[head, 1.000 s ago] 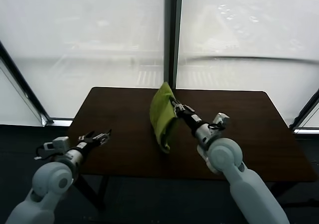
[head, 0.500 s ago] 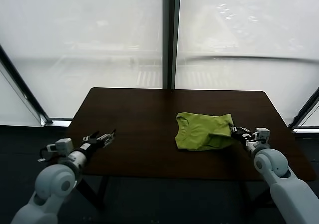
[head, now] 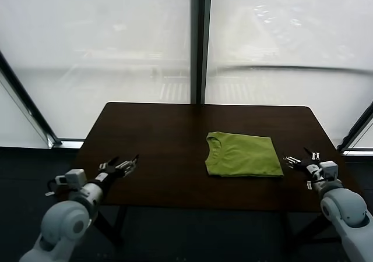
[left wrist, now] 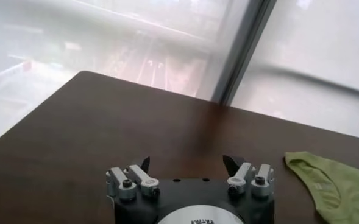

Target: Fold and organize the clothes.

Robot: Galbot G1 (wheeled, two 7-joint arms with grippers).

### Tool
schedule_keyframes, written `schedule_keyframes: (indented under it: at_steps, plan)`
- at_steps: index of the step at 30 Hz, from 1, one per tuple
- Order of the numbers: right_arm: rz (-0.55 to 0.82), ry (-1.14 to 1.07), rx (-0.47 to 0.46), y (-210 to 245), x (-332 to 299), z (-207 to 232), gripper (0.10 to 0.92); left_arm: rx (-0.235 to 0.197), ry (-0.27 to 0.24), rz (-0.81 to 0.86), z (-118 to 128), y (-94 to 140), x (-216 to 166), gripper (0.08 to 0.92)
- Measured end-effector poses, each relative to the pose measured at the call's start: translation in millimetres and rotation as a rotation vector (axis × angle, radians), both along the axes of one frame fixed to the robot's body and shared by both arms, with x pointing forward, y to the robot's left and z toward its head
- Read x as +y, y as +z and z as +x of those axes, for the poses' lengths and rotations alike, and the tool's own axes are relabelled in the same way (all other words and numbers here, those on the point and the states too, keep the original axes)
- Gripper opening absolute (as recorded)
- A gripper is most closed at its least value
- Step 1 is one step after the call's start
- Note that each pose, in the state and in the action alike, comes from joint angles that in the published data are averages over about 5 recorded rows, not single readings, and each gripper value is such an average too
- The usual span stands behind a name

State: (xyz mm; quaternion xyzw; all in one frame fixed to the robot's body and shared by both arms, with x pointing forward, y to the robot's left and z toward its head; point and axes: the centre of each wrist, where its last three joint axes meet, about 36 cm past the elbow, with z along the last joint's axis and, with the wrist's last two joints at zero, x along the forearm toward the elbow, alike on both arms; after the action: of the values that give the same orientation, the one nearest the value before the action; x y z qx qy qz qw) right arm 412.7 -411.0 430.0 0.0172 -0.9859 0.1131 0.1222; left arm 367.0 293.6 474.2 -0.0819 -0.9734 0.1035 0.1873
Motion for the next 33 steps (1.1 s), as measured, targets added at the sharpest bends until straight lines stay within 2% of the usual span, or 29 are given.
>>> schedule_keyframes:
  at_steps: [2, 5, 9, 11, 14, 18, 21, 25, 28, 33]
  plan:
    - [-0.008, 0.021, -0.095, -6.7, 3.6, -13.0, 0.906, -0.058, -0.021, 0.039, -5.0, -6.4, -2.1, 0.907]
    - [0.001, 0.021, -0.227, -21.9, 10.6, -35.9, 0.907, -0.174, -0.04, 0.138, -14.2, -21.8, -4.0, 0.907]
    - [0.037, 0.004, -0.33, -43.8, 22.5, -69.3, 0.907, -0.318, -0.038, 0.256, -30.0, -38.5, -3.9, 0.907]
    - [0.057, -0.005, -0.361, -52.1, 28.3, -86.1, 0.907, -0.369, -0.044, 0.294, -38.7, -43.3, -3.2, 0.907]
    - [0.083, -0.014, -0.394, -60.3, 35.8, -110.5, 0.907, -0.411, -0.06, 0.336, -51.9, -47.5, -2.0, 0.907]
    - [0.103, -0.02, -0.415, -64.4, 45.9, -138.8, 0.907, -0.428, -0.076, 0.361, -70.1, -49.8, -1.9, 0.907]
    - [0.107, -0.021, -0.423, -65.7, 52.7, -157.6, 0.907, -0.415, -0.081, 0.36, -85.3, -53.0, -2.4, 0.907]
    - [0.115, -0.031, -0.399, -69.2, 58.7, -181.3, 0.907, -0.379, -0.071, 0.345, -108.9, -61.3, -2.2, 0.907]
    - [0.121, -0.042, -0.367, -74.2, 60.4, -196.2, 0.907, -0.338, -0.065, 0.32, -125.3, -65.6, -1.2, 0.907]
    - [0.13, -0.046, -0.322, -83.8, 64.9, -209.1, 0.907, -0.284, -0.057, 0.289, -141.1, -68.0, 1.7, 0.907]
